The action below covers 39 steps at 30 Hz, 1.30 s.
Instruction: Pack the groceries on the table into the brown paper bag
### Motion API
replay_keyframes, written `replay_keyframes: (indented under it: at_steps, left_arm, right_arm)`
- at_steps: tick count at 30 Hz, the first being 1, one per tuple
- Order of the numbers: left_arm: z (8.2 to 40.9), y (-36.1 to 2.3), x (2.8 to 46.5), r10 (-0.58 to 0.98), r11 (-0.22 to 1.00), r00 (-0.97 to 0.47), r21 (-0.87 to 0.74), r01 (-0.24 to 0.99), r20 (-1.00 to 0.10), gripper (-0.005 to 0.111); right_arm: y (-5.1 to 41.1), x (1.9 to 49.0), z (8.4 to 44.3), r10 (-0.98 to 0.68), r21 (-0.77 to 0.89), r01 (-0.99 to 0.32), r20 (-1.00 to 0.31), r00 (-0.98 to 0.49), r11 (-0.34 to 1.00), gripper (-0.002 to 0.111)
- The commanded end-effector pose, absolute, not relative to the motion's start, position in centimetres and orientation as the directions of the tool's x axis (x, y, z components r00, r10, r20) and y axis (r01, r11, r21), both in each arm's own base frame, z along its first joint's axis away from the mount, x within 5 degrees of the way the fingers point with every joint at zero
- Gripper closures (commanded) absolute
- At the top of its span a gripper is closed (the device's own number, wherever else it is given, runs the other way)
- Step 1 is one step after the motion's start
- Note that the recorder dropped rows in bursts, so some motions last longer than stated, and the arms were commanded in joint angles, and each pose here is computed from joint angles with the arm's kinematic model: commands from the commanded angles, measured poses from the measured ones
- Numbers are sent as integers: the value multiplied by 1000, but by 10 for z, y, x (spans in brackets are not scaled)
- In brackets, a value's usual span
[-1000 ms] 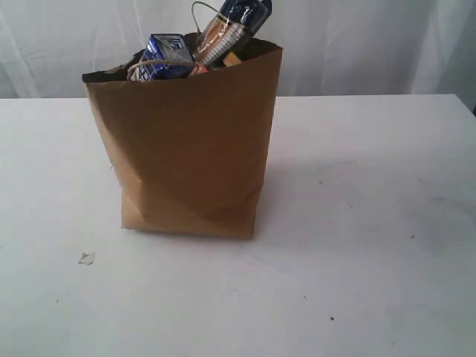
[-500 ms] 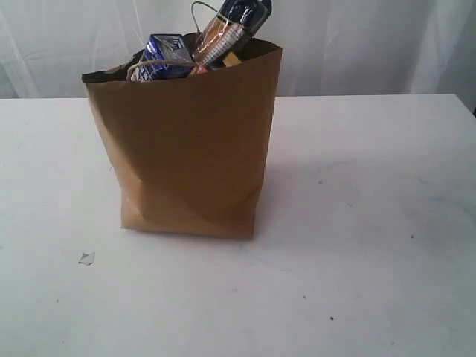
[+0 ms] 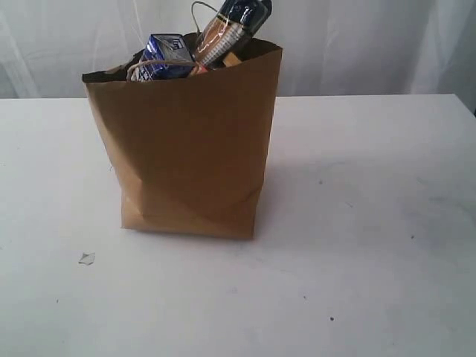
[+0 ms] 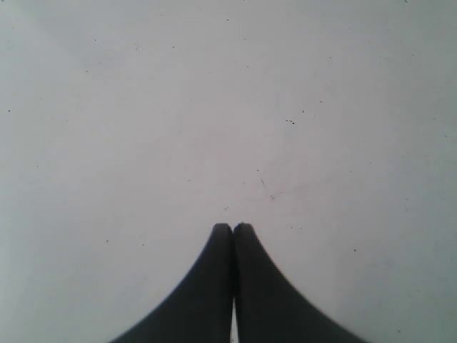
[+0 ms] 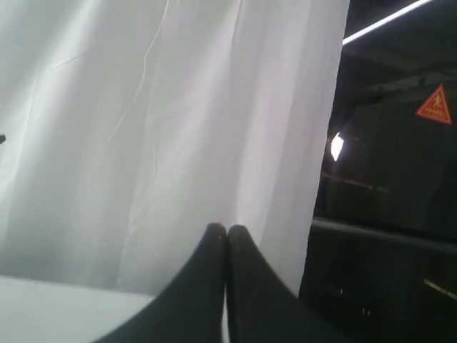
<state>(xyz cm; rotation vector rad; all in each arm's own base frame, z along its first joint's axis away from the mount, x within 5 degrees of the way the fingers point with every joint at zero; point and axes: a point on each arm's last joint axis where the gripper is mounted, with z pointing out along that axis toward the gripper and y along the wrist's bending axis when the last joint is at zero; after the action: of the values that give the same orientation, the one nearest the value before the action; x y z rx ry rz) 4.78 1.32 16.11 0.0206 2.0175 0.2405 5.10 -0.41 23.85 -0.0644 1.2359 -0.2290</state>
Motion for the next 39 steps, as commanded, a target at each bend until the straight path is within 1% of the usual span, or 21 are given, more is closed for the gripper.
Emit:
replay_keyframes:
  at_steps: [1,2,3,4,5,24,26,27,28,29,31,39]
  left_arm:
    - [160,13,48,120,981,-446,175,-85,-887,107]
    - [160,13,48,123,980,-446,179,-85,-886,107]
    - [160,13,48,123,980,-446,179,-85,-886,107]
    - [160,13,48,123,980,-446,179,-85,-886,107]
    - [160,13,48,123,980,-446,179,-85,-886,107]
    - [160,12,48,113,983,-437,165,-83,-892,107]
    - [160,10,48,63,991,-431,108,-80,-900,107]
    - [162,6,50,3,997,-400,36,-74,-916,107]
    - [166,1,51,-100,995,-355,-83,-62,-929,107]
    - [167,-2,52,-150,989,-347,-143,-48,-926,107]
    - [165,-3,51,-130,991,-368,-127,-31,-921,107]
    - [166,-2,52,-85,996,-357,-83,-21,-930,107]
  right_arm:
    - [-5,56,200,-173,-178,69,-982,-74,982,108]
    - [-4,55,191,-165,-176,51,-972,-170,983,108]
    - [-4,54,185,-161,-174,40,-960,-229,984,108]
    - [-5,53,181,-179,-194,30,-943,-280,980,108]
    - [-5,52,180,-217,-233,22,-930,-296,972,108]
    - [-5,53,180,-229,-246,20,-928,-295,969,108]
    - [-5,53,180,-229,-246,20,-928,-295,969,108]
    - [-5,53,180,-229,-246,20,-928,-295,969,108]
    - [-5,53,180,-229,-246,20,-928,-295,969,108]
    - [-5,53,180,-229,-246,20,-928,-295,969,108]
    - [-5,53,180,-229,-246,20,-928,-295,969,108]
    - [-5,53,180,-227,-244,20,-928,-294,970,108]
